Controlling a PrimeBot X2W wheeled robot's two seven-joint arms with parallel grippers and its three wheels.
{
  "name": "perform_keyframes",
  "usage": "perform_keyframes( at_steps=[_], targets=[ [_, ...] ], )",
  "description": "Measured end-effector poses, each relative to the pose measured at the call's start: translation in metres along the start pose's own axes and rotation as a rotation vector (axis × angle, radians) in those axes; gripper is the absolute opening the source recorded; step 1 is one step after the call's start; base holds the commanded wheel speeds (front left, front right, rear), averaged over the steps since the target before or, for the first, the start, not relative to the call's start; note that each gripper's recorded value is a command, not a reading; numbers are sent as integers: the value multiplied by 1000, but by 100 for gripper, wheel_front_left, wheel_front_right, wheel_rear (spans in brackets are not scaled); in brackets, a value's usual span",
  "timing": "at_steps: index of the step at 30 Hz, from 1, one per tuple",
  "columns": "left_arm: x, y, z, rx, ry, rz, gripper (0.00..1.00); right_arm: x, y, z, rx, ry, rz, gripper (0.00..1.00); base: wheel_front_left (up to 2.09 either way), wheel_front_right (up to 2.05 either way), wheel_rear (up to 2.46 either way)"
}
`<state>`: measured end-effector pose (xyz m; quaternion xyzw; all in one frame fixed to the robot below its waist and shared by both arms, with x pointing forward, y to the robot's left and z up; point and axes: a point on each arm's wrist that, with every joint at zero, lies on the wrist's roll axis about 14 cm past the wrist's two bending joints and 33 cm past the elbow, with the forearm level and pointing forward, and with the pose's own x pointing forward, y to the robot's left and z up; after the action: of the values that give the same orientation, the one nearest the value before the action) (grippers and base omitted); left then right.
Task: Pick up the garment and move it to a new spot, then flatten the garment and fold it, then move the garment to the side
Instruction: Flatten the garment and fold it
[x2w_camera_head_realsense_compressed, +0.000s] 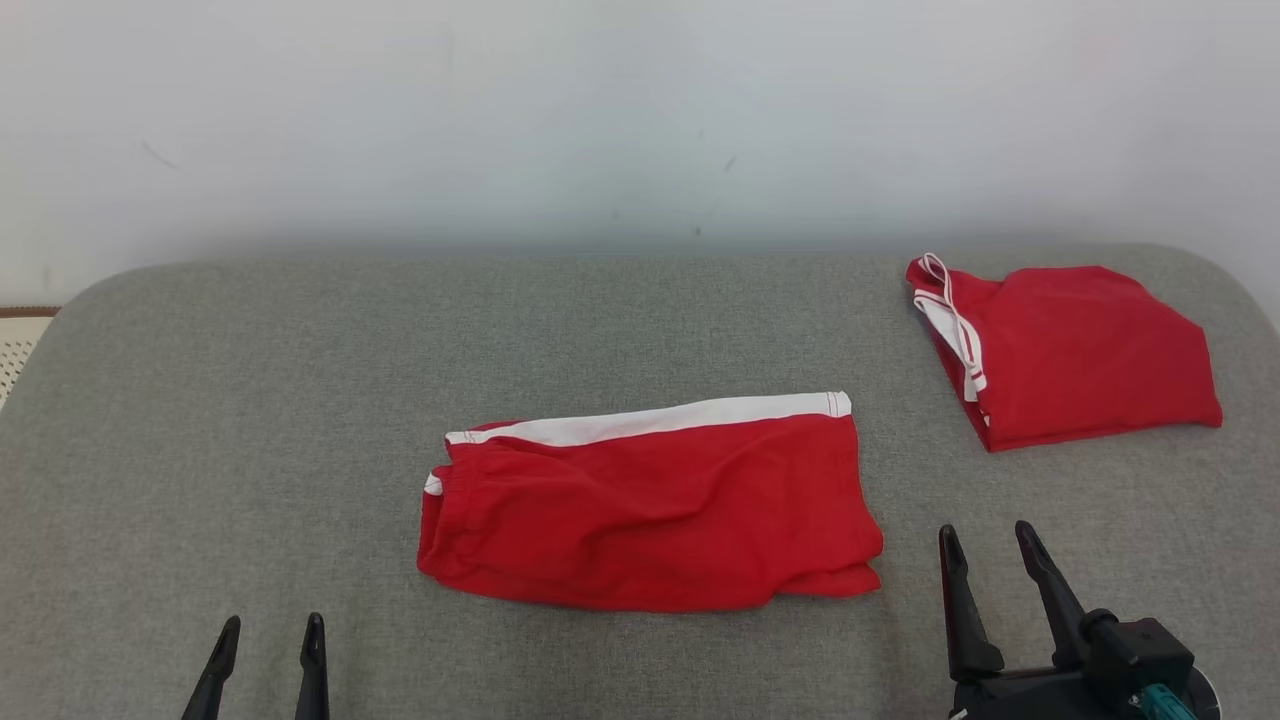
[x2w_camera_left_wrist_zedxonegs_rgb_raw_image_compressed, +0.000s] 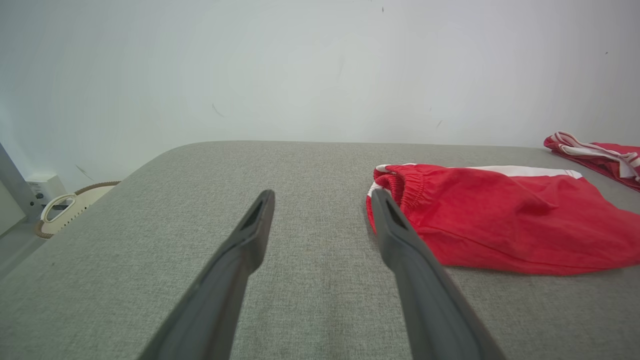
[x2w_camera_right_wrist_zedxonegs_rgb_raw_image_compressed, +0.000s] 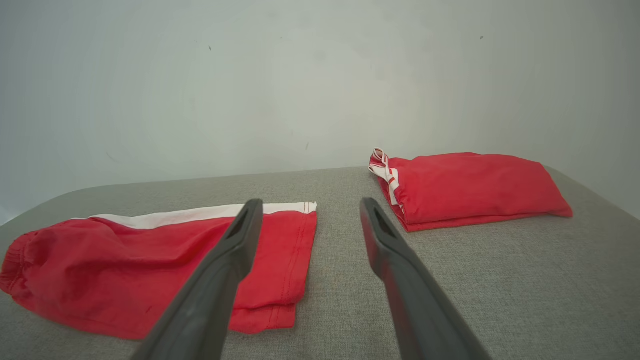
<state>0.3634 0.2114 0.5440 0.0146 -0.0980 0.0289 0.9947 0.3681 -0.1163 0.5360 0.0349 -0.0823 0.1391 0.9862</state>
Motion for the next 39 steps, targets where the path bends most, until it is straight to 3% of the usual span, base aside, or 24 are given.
perform_keyframes(
  at_steps=[39],
  targets=[
    [-4, 4, 0, -2, 3, 15, 100, 0, 0, -15, 13, 55, -5, 100, 0, 0, 0]
  ],
)
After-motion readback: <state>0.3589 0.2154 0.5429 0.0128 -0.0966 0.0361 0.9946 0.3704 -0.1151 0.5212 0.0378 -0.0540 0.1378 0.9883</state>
